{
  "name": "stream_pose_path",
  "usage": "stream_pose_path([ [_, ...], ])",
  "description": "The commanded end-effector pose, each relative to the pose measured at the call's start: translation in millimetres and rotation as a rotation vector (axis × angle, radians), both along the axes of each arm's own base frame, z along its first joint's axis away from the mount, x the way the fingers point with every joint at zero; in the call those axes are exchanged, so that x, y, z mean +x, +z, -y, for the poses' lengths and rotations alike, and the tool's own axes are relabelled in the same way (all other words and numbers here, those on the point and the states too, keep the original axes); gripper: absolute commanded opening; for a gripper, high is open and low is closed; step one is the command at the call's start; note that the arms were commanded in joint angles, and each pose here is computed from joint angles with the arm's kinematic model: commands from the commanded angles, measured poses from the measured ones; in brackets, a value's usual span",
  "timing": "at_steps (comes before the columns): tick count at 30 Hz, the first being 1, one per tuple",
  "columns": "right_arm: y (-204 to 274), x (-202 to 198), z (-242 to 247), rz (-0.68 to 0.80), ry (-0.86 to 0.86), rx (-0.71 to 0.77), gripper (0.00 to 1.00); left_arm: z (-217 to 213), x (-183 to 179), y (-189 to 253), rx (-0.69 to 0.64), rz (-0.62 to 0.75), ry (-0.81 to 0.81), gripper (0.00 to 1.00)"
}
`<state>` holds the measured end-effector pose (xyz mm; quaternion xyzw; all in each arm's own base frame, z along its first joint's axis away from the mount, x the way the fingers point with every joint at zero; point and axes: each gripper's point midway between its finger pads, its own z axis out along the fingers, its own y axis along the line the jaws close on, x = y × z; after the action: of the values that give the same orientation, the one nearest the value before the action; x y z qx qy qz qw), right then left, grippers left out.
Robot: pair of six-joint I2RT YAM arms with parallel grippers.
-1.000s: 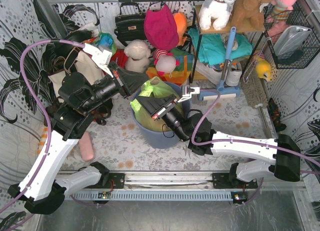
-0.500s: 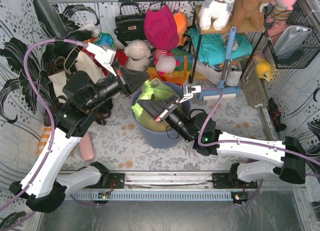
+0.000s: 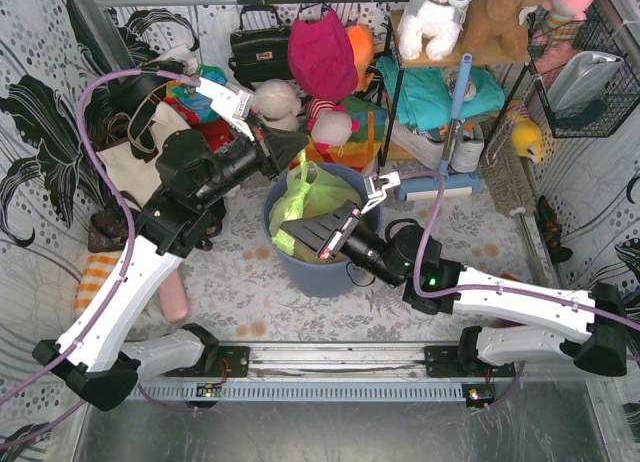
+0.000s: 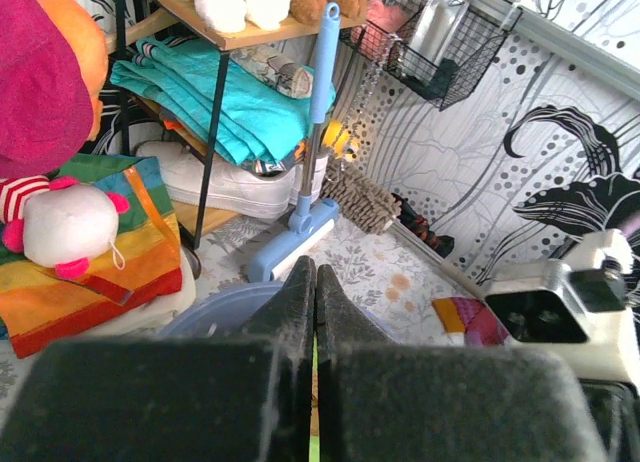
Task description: Tie the trash bag
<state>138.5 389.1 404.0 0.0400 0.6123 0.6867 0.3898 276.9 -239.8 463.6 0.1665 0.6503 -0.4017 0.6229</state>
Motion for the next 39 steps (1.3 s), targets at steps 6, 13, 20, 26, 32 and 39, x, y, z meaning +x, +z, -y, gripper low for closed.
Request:
stream_pose_path([
  [6, -15, -32, 7, 0.054, 0.153, -0.18, 0.0, 2, 23, 11, 0.002, 0.091, 0.06, 0.0],
  [13, -43, -50, 5, 0.029, 0.258, -0.27, 0.0, 7, 38, -6, 0.034, 0.094, 0.069, 0.0],
  [20, -65, -60, 9, -0.007, 0.308, -0.324, 0.0, 18, 57, -25, 0.06, 0.074, 0.061, 0.0],
  [26, -77, -70, 16, -0.021, 0.351, -0.356, 0.0, 20, 81, -52, 0.096, 0.03, 0.087, 0.0],
  [32, -95, -79, 24, -0.05, 0.391, -0.397, 0.0, 16, 105, -82, 0.107, -0.032, 0.101, 0.0],
  [39, -118, -93, 32, -0.092, 0.443, -0.443, 0.0, 17, 123, -112, 0.135, -0.089, 0.095, 0.0],
])
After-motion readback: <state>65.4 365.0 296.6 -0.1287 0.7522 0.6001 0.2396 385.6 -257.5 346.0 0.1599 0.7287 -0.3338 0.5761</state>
